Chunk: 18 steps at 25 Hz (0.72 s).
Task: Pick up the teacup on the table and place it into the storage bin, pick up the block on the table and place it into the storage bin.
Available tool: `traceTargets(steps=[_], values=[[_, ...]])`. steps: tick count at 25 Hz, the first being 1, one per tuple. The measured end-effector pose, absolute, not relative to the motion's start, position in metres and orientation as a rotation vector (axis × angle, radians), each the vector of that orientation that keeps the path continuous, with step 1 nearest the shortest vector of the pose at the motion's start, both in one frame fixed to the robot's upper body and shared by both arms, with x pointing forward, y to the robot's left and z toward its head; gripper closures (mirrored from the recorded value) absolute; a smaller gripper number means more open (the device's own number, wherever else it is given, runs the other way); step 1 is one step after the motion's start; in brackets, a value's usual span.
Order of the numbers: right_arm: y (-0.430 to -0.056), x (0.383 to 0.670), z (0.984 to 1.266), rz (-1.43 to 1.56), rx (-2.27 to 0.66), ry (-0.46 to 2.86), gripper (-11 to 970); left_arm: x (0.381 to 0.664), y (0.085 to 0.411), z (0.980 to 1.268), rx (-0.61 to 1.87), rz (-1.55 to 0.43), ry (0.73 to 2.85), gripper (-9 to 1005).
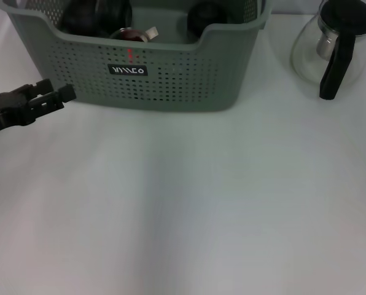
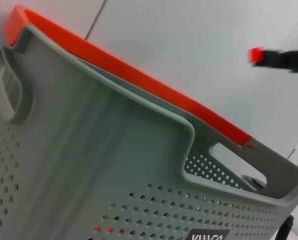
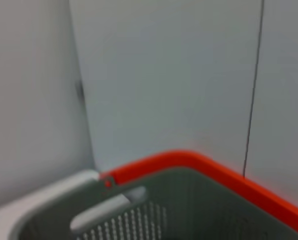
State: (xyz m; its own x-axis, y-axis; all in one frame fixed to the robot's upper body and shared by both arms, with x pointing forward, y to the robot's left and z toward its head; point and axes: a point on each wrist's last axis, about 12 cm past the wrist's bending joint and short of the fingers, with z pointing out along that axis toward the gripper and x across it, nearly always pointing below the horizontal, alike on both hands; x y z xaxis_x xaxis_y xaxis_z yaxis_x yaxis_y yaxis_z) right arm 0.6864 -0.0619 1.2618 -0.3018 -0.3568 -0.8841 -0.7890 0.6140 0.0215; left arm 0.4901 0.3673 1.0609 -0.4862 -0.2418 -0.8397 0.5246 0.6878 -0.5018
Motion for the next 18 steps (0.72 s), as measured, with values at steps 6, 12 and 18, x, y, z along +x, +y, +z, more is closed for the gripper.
traceTargets(steps=[6, 12, 18], values=[[-0.033, 0.687, 1.262, 0.524, -1.023, 1.901, 707, 0.486, 0.369, 1.059, 0.211, -0.932, 1.868, 138], [-0.041, 0.687, 1.269, 0.546, -0.975, 1.869, 601, 0.484, 0.369, 1.060, 0.213, -0.940, 1.865, 138], [-0.078, 0.652, 1.267, 0.732, -1.006, 1.642, 279, 0.477, 0.366, 1.065, 0.301, -0.991, 1.832, 138]])
